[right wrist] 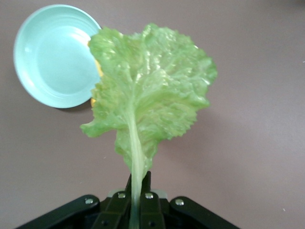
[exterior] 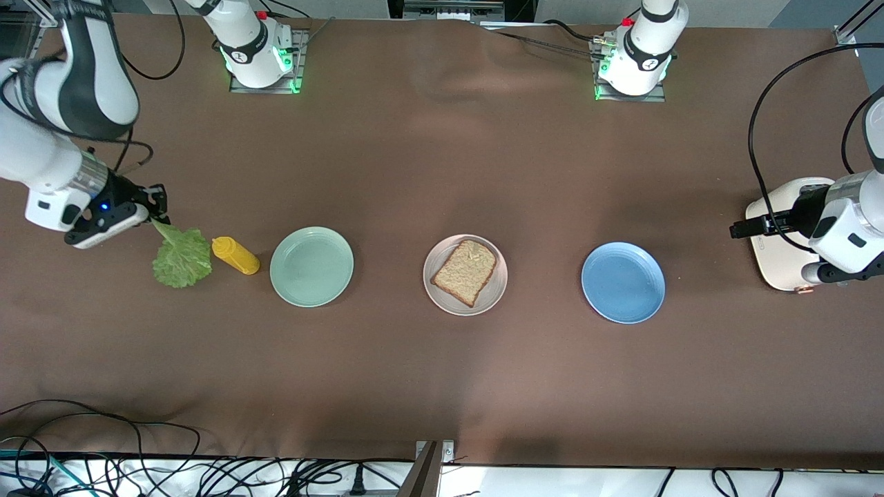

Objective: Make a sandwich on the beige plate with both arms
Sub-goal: 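Grasp the green lettuce leaf by its stem with the right gripper, then carry the lettuce leaf with the right gripper over the bread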

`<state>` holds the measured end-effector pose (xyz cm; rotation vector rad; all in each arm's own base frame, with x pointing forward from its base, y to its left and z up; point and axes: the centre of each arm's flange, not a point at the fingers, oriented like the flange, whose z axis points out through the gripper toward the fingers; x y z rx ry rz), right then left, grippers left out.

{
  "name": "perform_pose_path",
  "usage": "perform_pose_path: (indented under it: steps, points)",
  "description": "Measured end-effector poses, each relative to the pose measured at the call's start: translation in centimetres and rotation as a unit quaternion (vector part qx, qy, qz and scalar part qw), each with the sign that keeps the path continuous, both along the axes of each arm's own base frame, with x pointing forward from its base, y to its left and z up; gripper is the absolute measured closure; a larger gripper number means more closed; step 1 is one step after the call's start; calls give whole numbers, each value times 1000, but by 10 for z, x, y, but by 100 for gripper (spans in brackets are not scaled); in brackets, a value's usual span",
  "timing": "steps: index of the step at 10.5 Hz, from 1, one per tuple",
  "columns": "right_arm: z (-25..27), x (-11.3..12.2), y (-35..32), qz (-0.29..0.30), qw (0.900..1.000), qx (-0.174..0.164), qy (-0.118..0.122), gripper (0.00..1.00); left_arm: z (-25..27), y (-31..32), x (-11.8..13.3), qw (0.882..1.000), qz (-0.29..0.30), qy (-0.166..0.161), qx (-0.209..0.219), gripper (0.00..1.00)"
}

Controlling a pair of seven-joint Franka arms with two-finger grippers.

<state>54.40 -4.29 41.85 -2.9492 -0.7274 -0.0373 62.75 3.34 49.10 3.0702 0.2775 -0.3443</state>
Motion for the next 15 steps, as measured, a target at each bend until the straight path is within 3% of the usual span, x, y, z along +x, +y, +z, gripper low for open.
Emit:
perform_pose_path:
  steps: [2, 5, 10, 12, 15]
  points:
    - [45, 1, 28, -16, 1000, 17, 5, 96, 0, 0, 0, 1000, 0, -2, 0, 0]
    - [72, 21, 133, -29, 999, 24, 3, 96, 0, -1, 0, 1000, -1, -1, 0, 0]
    - [15, 48, 312, -85, 995, 20, 50, 96, -4, -1, 1, 1000, -1, 2, 0, 0]
    - [-10, 34, 394, -109, 992, 15, 62, 96, -5, -1, 1, 1000, -1, 3, 0, 0]
    - [-39, 13, 502, -156, 986, 35, 46, 96, -6, -1, 1, 1000, -1, 4, 0, 0]
